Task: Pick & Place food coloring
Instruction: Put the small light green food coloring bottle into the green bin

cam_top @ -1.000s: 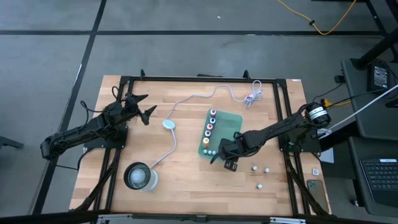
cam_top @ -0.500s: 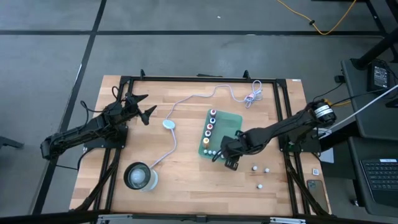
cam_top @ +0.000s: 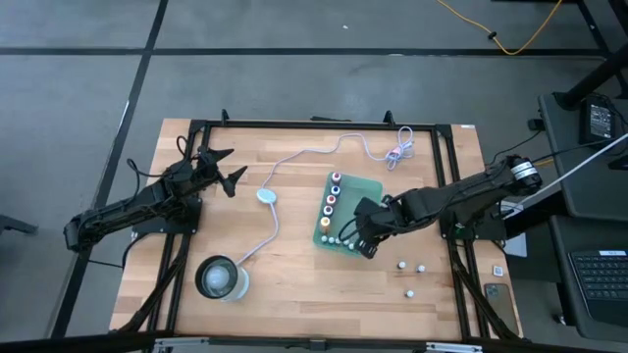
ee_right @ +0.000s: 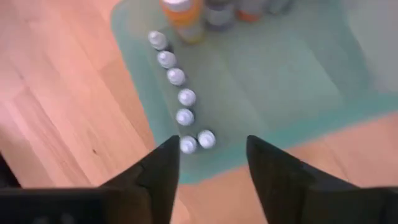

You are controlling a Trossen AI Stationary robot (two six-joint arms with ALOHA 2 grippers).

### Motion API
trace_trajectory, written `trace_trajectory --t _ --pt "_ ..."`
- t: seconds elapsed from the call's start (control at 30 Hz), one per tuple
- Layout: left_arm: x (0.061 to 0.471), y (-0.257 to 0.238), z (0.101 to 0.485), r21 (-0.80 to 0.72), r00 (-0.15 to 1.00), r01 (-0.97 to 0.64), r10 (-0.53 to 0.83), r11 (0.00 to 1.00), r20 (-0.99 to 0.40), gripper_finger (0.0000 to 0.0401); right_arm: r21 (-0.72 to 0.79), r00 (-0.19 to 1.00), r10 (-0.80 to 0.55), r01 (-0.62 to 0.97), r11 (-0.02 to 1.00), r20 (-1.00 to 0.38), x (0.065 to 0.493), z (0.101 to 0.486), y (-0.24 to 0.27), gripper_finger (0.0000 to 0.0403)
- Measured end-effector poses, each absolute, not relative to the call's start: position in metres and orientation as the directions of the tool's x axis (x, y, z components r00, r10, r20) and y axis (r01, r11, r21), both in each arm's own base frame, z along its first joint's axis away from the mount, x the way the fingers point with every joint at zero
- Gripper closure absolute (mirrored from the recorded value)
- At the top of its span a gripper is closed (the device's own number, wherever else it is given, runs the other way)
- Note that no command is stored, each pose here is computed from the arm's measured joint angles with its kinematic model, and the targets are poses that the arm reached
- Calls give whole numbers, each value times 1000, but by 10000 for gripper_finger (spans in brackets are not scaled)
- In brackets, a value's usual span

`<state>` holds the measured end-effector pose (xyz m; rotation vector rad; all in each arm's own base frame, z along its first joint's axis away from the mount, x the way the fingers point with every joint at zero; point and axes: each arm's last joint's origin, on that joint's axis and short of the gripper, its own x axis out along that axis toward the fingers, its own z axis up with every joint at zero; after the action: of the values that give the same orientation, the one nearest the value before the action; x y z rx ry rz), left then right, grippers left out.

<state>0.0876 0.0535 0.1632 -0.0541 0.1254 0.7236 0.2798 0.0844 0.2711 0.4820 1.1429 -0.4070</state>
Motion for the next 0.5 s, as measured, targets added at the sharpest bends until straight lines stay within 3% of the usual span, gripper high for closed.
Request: trace_trajectory --t 0.23,0.5 --pt "88 53 163 -6 742 -663 657 748 -133 40 123 267 -76 655 746 -961 265 291 94 155" --pt "88 53 163 -6 742 -663 657 748 -133 40 89 192 -67 700 708 -979 247 274 113 146"
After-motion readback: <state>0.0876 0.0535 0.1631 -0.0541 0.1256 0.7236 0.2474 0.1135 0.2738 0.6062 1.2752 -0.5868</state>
